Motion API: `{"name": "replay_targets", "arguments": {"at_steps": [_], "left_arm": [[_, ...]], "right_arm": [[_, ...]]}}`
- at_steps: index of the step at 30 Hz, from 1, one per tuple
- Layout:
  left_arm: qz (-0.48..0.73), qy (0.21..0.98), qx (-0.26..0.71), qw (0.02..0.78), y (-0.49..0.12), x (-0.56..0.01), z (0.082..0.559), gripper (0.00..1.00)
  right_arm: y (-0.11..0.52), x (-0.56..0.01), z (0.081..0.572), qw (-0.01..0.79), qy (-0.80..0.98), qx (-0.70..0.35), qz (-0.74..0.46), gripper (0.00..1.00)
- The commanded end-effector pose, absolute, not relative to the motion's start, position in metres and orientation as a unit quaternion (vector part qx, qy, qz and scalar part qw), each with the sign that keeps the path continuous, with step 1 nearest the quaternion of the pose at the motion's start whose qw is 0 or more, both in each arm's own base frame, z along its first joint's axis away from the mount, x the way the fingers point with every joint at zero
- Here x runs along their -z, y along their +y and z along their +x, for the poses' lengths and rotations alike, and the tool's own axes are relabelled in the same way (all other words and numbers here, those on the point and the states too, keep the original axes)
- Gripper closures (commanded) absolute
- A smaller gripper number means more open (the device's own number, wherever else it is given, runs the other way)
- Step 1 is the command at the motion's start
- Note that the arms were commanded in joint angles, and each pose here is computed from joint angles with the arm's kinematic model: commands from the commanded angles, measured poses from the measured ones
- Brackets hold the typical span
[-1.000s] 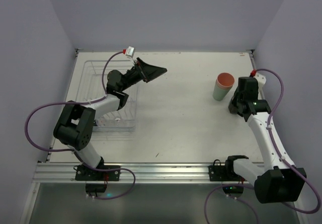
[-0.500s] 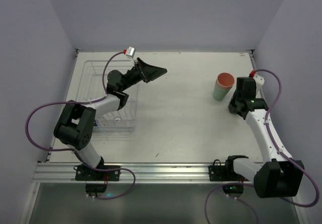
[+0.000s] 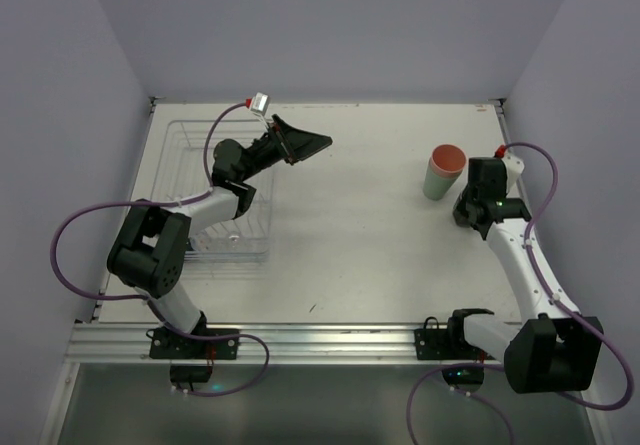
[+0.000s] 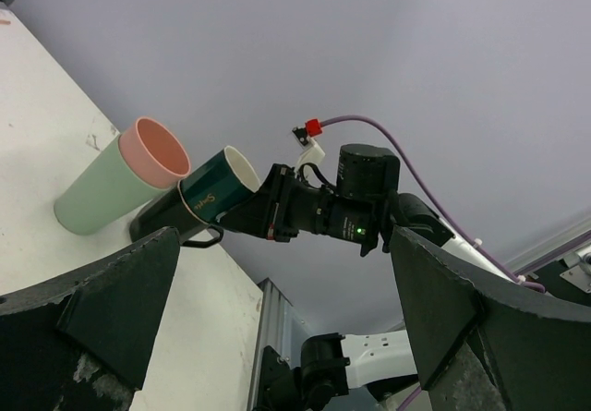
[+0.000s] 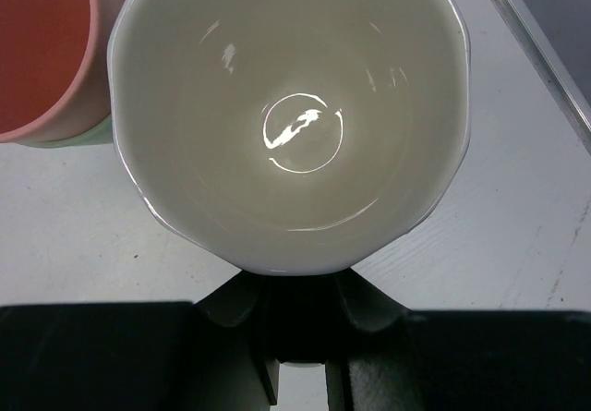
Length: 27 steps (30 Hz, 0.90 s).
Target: Unload the cups from the dish rack
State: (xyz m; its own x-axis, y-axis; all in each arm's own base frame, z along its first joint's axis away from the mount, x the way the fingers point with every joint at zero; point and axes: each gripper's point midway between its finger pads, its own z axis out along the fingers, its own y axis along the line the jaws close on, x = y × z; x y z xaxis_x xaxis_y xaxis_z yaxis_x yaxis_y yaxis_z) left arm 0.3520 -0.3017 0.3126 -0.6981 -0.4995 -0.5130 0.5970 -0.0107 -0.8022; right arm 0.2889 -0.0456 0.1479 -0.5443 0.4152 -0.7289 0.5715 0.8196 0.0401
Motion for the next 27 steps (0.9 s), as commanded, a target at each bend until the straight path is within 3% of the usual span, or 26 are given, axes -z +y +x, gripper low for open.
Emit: {"name": "replay_targets", "arguments": {"at_steps": [1,9,17,20,27], "left_arm": [[0.058,0.573,0.714,0.397,-0.3,-0.319,0.349,0.0],[0.057,0.573,0.715,0.396,-0.3,-0.32,0.349,0.0],[0.057,0.579,0.709,0.398,-0.299,-0.32,0.351,0.0],[0.059,0.582,0.705,0.4,-0.3,-0.322,0.351,0.0],[0.066,0.604,0.682,0.407,-0.301,-0.326,0.354,0.0]], "right_arm": [[-0.052,-0.17,0.308,0.44,0.838,0.095,0.31,1.0],[-0.055,-0.171,0.31,0.439,0.833,0.1,0.321,0.99],[-0.056,-0.168,0.313,0.434,0.836,0.097,0.322,0.62],[-0.056,-0.171,0.314,0.436,0.835,0.096,0.321,0.53],[-0.055,-0.183,0.307,0.447,0.828,0.089,0.326,0.44]]}}
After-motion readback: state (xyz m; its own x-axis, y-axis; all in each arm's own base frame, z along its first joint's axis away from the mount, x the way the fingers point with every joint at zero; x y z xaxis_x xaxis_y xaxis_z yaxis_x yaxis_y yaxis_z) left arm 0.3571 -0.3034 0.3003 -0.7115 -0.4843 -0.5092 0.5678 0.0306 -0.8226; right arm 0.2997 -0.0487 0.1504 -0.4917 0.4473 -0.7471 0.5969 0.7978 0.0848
